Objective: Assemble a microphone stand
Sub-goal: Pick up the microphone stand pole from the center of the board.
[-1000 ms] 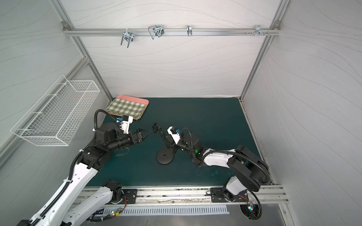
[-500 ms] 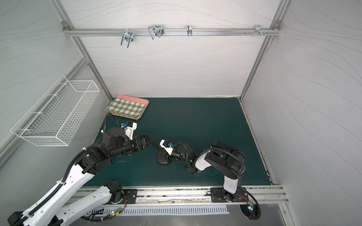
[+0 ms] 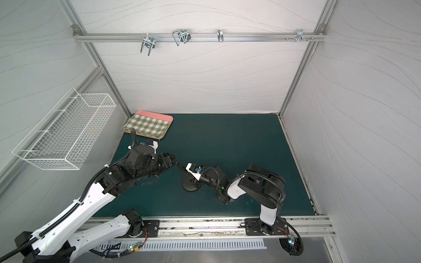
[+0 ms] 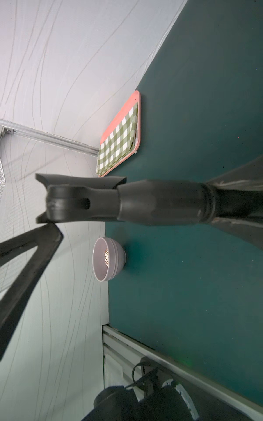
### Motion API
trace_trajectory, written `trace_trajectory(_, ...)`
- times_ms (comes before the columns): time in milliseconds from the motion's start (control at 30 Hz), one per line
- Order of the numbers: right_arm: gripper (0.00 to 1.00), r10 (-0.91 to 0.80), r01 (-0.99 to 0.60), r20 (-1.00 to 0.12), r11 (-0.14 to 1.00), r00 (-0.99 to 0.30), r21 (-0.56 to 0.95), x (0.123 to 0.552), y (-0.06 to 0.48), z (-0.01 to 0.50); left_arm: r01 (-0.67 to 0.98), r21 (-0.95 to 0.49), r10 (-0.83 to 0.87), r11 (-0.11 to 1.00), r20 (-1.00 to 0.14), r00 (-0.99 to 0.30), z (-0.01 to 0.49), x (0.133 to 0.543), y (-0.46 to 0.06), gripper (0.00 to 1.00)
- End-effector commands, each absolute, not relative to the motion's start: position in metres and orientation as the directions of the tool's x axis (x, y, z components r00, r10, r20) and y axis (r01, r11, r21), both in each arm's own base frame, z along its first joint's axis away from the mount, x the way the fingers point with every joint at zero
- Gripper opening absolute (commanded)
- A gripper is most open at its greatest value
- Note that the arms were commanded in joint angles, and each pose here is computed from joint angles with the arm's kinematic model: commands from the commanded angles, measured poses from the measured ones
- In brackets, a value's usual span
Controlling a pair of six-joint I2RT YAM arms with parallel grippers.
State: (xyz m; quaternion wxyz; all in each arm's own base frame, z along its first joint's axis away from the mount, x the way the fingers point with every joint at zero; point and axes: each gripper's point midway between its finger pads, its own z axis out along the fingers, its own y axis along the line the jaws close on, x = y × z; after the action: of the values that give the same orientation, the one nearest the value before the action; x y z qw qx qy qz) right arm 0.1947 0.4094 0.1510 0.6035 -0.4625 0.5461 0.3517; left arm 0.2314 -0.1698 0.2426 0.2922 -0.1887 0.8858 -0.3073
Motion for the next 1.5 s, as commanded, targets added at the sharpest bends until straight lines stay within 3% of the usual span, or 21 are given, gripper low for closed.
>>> trace_trajectory(0,0.10,-0.052,-0.898,-0.966,0.358,0.254,-0.256,0.196,0.410,0.168,-0.174,-0.666,-0.551,0.726,-0.411,-0.726,0.257,0.239,-0.172,0.57)
trace_trajectory(267,0.10,-0.059,-0.888,-0.963,0.376,0.264,-0.266,0.197,0.408,0.169,-0.180,-0.625,-0.519,0.760,-0.416,-0.746,0.253,0.240,-0.185,0.53)
trace_trajectory(433,0.10,-0.056,-0.884,-0.961,0.379,0.273,-0.273,0.196,0.405,0.173,-0.185,-0.601,-0.512,0.778,-0.434,-0.741,0.250,0.241,-0.181,0.41)
trace_trajectory(967,0.10,-0.052,-0.887,-0.954,0.357,0.295,-0.293,0.188,0.407,0.175,-0.193,-0.565,-0.486,0.802,-0.431,-0.760,0.232,0.243,-0.184,0.41)
trace_trajectory(1267,0.10,-0.053,-0.886,-0.953,0.357,0.299,-0.297,0.186,0.407,0.176,-0.194,-0.567,-0.482,0.800,-0.418,-0.770,0.227,0.242,-0.187,0.28)
trace_trajectory(1467,0.10,-0.056,-0.887,-0.955,0.358,0.291,-0.291,0.188,0.409,0.173,-0.183,-0.558,-0.465,0.810,-0.419,-0.780,0.223,0.241,-0.188,0.12)
